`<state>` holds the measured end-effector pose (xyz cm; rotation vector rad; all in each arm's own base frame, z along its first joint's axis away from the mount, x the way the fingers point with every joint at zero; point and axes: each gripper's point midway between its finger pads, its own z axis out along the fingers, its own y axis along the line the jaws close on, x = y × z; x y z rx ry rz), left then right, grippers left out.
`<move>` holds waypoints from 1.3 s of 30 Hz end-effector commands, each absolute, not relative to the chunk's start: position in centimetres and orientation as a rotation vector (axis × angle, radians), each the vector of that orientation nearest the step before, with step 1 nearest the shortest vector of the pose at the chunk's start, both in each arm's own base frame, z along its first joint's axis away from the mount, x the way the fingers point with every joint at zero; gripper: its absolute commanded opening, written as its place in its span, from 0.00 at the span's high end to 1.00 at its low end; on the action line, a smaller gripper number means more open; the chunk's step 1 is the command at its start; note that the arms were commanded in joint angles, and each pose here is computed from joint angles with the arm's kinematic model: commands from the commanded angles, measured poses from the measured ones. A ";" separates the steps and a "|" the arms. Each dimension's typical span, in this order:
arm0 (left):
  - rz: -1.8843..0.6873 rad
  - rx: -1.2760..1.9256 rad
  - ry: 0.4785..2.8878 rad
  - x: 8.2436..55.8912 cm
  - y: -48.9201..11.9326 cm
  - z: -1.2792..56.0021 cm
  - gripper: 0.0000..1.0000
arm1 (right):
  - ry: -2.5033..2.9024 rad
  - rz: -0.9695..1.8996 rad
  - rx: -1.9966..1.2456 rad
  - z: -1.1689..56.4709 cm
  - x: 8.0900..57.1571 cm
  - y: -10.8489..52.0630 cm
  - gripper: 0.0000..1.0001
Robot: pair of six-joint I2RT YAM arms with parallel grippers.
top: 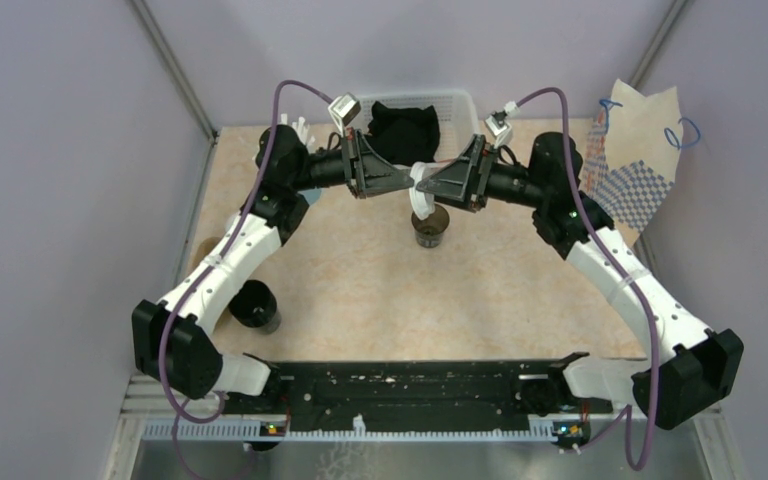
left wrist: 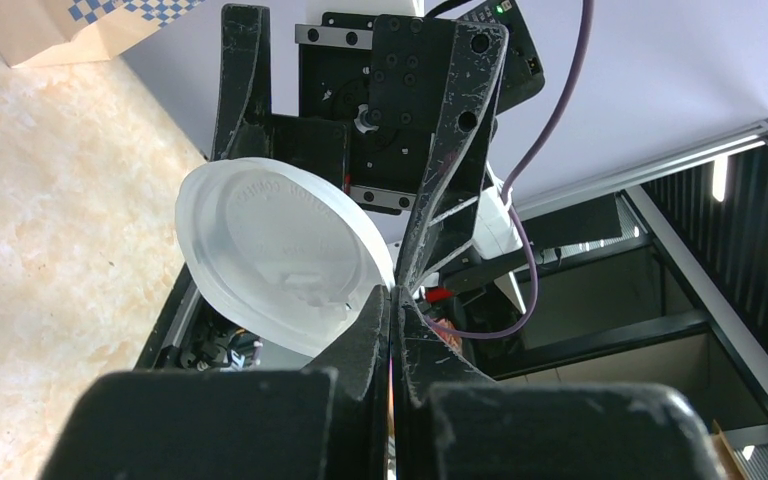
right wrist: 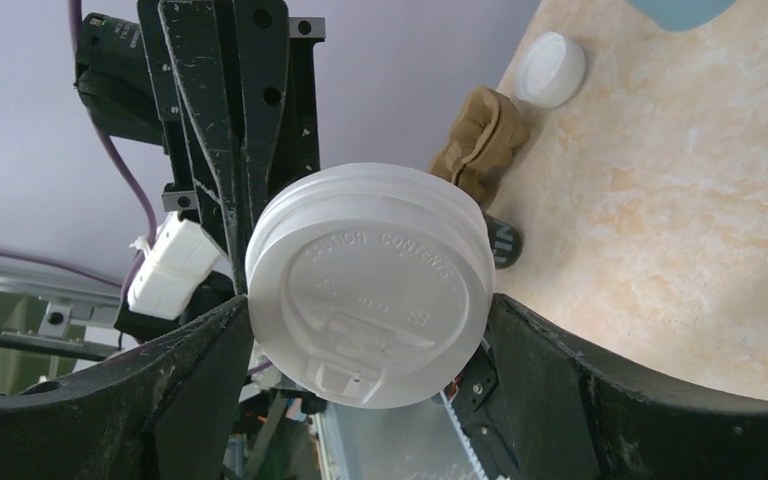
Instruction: Pack the takeout coffee
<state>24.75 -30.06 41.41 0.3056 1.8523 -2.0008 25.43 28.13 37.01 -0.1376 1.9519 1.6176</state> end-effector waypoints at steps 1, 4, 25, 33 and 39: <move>-1.982 0.389 1.783 24.0 -30.0 42.7 1.00 | 1.888 1.633 -0.179 38.3 25.1 28.1 0.17; -1.982 0.392 1.783 24.1 -30.0 42.7 1.00 | 1.906 1.623 -0.165 37.9 25.2 28.1 0.19; -1.355 0.120 2.218 29.5 -26.3 31.0 0.17 | 2.369 0.815 -0.228 26.4 31.8 22.8 0.21; -1.136 0.038 2.342 32.7 -25.3 24.8 0.09 | 2.574 0.322 -0.485 20.1 37.0 22.8 0.21; -0.849 -0.053 2.452 33.9 -22.4 21.6 0.10 | 2.636 0.220 -0.566 16.5 38.2 24.1 0.21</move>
